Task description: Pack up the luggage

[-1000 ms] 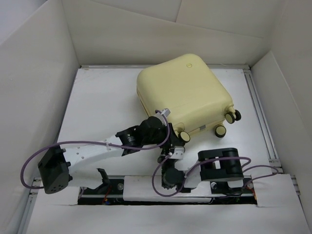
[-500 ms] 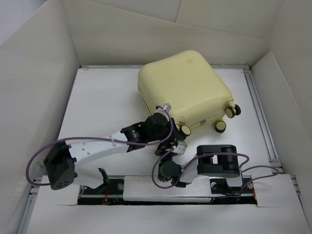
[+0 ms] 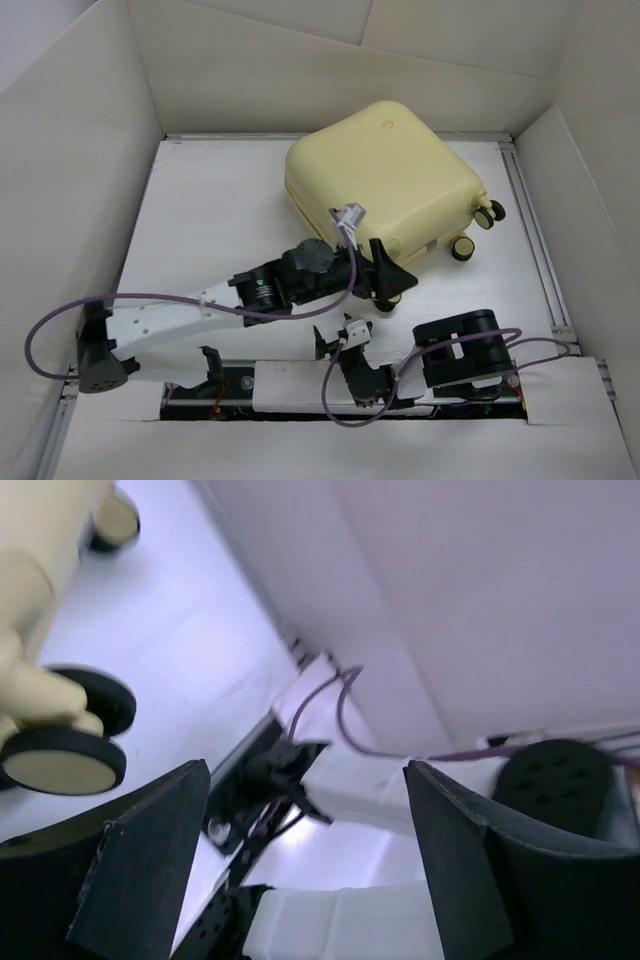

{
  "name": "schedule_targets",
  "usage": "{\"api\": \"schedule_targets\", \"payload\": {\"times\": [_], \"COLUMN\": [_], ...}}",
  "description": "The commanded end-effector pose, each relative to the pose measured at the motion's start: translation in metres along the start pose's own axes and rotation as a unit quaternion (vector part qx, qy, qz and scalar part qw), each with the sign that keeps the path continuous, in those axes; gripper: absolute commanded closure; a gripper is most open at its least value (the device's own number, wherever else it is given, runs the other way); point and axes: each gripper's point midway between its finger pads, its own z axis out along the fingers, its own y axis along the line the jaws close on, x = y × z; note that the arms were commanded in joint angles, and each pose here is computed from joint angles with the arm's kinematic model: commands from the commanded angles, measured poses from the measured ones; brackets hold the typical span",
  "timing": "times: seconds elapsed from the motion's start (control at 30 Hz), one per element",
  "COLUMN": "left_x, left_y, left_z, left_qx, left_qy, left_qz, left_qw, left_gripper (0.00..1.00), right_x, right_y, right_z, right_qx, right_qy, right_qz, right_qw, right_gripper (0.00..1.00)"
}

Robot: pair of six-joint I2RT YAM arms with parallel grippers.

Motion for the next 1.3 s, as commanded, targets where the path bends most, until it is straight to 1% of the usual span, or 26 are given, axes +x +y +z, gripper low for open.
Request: {"api": "schedule_targets", "payload": {"times": [0.0, 0.07, 0.1, 0.13, 0.17, 0.2, 0.23, 0.3, 0.33, 0.37, 0.4, 0.43, 0.47, 0.5, 0.53, 0.57, 0.6, 0.63, 0.67, 0.73, 0.77, 0.87, 0.93, 0.97, 1.13, 1.27], "left_x": [-0.077, -0.095, -0.100, -0.106, -0.113, -0.117, -0.109, -0.104, -0.090, -0.082, -0.076, -0.061, -0.038, -0.026, -0.015, 0.002, 0.009, 0.026, 0.027, 0.040, 0.040, 0.038, 0.036, 0.037, 0.025, 0.013], "left_y": [-0.042, -0.044, -0.032, -0.030, -0.030, -0.020, -0.004, 0.011, 0.040, 0.050, 0.058, 0.070, 0.091, 0.101, 0.112, 0.123, 0.126, 0.129, 0.121, 0.129, 0.133, 0.135, 0.135, 0.141, 0.143, 0.149], "left_z": [-0.046, -0.070, -0.079, -0.088, -0.103, -0.111, -0.114, -0.130, -0.128, -0.129, -0.137, -0.134, -0.123, -0.117, -0.111, -0.101, -0.094, -0.084, -0.076, -0.062, -0.057, -0.040, -0.032, -0.026, -0.007, 0.009], "left_qx": [0.026, 0.011, -0.021, -0.032, -0.037, -0.058, -0.079, -0.088, -0.122, -0.127, -0.123, -0.124, -0.124, -0.126, -0.132, -0.129, -0.125, -0.126, -0.110, -0.132, -0.142, -0.160, -0.163, -0.174, -0.194, -0.225], "left_qy": [-0.125, -0.157, -0.169, -0.180, -0.196, -0.210, -0.202, -0.213, -0.207, -0.203, -0.206, -0.189, -0.169, -0.156, -0.143, -0.121, -0.111, -0.086, -0.086, -0.065, -0.062, -0.061, -0.066, -0.066, -0.096, -0.118], "left_qz": [0.034, 0.056, 0.063, 0.067, 0.069, 0.067, 0.071, 0.059, 0.057, 0.051, 0.040, 0.032, 0.029, 0.023, 0.019, 0.021, 0.014, 0.021, 0.025, 0.042, 0.049, 0.072, 0.072, 0.079, 0.092, 0.113], "left_qw": [0.991, 0.986, 0.983, 0.981, 0.978, 0.974, 0.974, 0.971, 0.969, 0.970, 0.970, 0.974, 0.977, 0.979, 0.981, 0.984, 0.986, 0.988, 0.990, 0.988, 0.987, 0.983, 0.982, 0.979, 0.972, 0.961], "left_gripper": [0.24, 0.21, 0.21, 0.15, 0.13, 0.13, 0.13, 0.20, 0.25, 0.29, 0.34, 0.39, 0.45, 0.48, 0.50, 0.52, 0.52, 0.52, 0.52, 0.52, 0.50, 0.50, 0.50, 0.49, 0.45, 0.44], "right_x": [-0.056, -0.055, -0.056, -0.057, -0.064, -0.068, -0.073, -0.089, -0.097, -0.117, -0.119, -0.125, -0.134, -0.153, -0.162, -0.171, -0.186, -0.186, -0.192, -0.187, -0.172, -0.155, -0.153, -0.154, -0.149, -0.161], "right_y": [0.003, -0.006, -0.007, -0.013, -0.014, -0.017, -0.015, -0.016, -0.015, -0.001, -0.005, 0.006, -0.006, 0.002, -0.012, -0.019, -0.024, -0.045, -0.052, -0.070, -0.084, -0.105, -0.110, -0.116, -0.132, -0.141], "right_z": [-0.014, -0.022, -0.028, -0.029, -0.032, -0.033, -0.033, -0.034, -0.034, -0.034, -0.033, -0.031, -0.013, -0.009, -0.009, -0.008, -0.011, -0.018, -0.019, -0.023, -0.026, -0.032, -0.035, -0.033, -0.027, -0.011], "right_qx": [0.005, 0.010, 0.007, 0.007, 0.002, 0.002, -0.004, -0.009, -0.009, -0.025, -0.033, -0.041, -0.018, -0.042, -0.043, -0.043, -0.043, -0.028, -0.017, -0.004, 0.009, 0.027, 0.035, 0.043, 0.056, 0.052], "right_qy": [-0.045, -0.039, -0.036, -0.035, -0.035, -0.034, -0.035, -0.032, -0.030, -0.030, -0.008, 0.023, 0.043, 0.058, 0.071, 0.078, 0.078, 0.093, 0.097, 0.122, 0.147, 0.193, 0.198, 0.196, 0.215, 0.207], "right_qz": [0.200, 0.198, 0.200, 0.197, 0.203, 0.201, 0.201, 0.183, 0.185, 0.199, 0.113, 0.186, 0.183, 0.182, 0.165, 0.165, 0.175, 0.154, 0.180, 0.169, 0.138, 0.106, 0.111, 0.113, 0.087, 0.082], "right_qw": [0.979, 0.979, 0.979, 0.980, 0.979, 0.979, 0.979, 0.982, 0.982, 0.979, 0.993, 0.981, 0.982, 0.981, 0.983, 0.982, 0.981, 0.983, 0.979, 0.978, 0.979, 0.975, 0.973, 0.973, 0.971, 0.973], "right_gripper": [0.17, 0.17, 0.16, 0.16, 0.16, 0.16, 0.16, 0.16, 0.16, 0.16, 0.16, 0.18, 0.21, 0.29, 0.52, 0.59, 0.63, 0.64, 0.61, 0.47, 0.34, 0.20, 0.14, 0.06, 0.04, 0.04]}}
